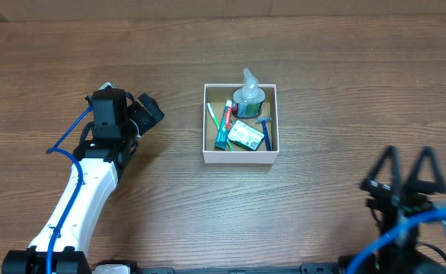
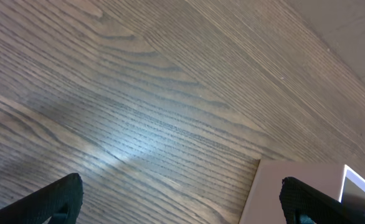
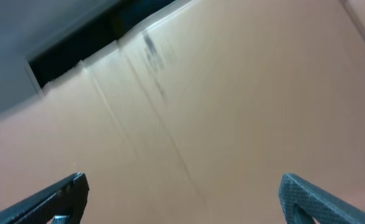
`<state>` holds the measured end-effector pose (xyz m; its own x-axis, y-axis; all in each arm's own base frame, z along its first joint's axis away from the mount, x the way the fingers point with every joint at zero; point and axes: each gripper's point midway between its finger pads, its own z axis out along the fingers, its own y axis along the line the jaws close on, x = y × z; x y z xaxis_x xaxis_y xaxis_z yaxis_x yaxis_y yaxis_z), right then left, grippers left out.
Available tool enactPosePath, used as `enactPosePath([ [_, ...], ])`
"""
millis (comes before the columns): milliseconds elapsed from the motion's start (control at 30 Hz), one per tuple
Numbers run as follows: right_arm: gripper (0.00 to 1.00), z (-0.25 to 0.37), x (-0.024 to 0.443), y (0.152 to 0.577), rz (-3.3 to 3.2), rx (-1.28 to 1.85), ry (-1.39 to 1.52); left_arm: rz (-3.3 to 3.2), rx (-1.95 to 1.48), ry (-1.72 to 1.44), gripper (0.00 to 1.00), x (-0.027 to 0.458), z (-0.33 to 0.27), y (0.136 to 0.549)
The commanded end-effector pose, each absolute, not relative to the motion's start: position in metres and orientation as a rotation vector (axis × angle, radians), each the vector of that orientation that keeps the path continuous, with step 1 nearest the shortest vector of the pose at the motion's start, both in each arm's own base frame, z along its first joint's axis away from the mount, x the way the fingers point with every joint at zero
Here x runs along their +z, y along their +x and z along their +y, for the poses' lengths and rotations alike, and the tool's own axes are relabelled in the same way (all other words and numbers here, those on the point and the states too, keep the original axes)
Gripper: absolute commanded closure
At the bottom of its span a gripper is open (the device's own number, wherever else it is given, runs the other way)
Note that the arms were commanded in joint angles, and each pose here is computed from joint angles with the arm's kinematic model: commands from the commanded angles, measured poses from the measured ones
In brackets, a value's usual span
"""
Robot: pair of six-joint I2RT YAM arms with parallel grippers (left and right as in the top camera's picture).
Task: Pack container
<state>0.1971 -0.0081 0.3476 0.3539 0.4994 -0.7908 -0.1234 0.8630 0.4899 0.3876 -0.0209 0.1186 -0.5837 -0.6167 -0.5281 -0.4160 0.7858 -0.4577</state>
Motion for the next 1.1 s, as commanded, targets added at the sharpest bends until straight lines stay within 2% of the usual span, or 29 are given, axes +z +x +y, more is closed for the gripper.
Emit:
enactPosePath([
  [0,0.00,-0.001,0.291,0.219,1.274,0.386,0.353,2.255,-0.374,-0.733,0.00,0.128,-0.020,0.391],
  [133,0.00,-0.006,0.246,0.233,1.365,0.335,0.380,2.255,-0.374,-0.733,0.00,0.128,-0.020,0.391],
  [400,0.00,-0.011,0.197,0.238,1.567,0.116,0.257,2.255,-0.374,-0.733,0.00,0.128,-0.020,0.391],
  [533,0.00,-0.003,0.170,0.243,1.630,0.128,0.204,2.256,-0.374,-0.733,0.00,0.128,-0.020,0.391],
  [1067,0.00,-0.014,0.168,0.243,1.634,0.028,0.161,2.255,-0.374,-0.733,0.00,0.128,-0.020,0.391],
])
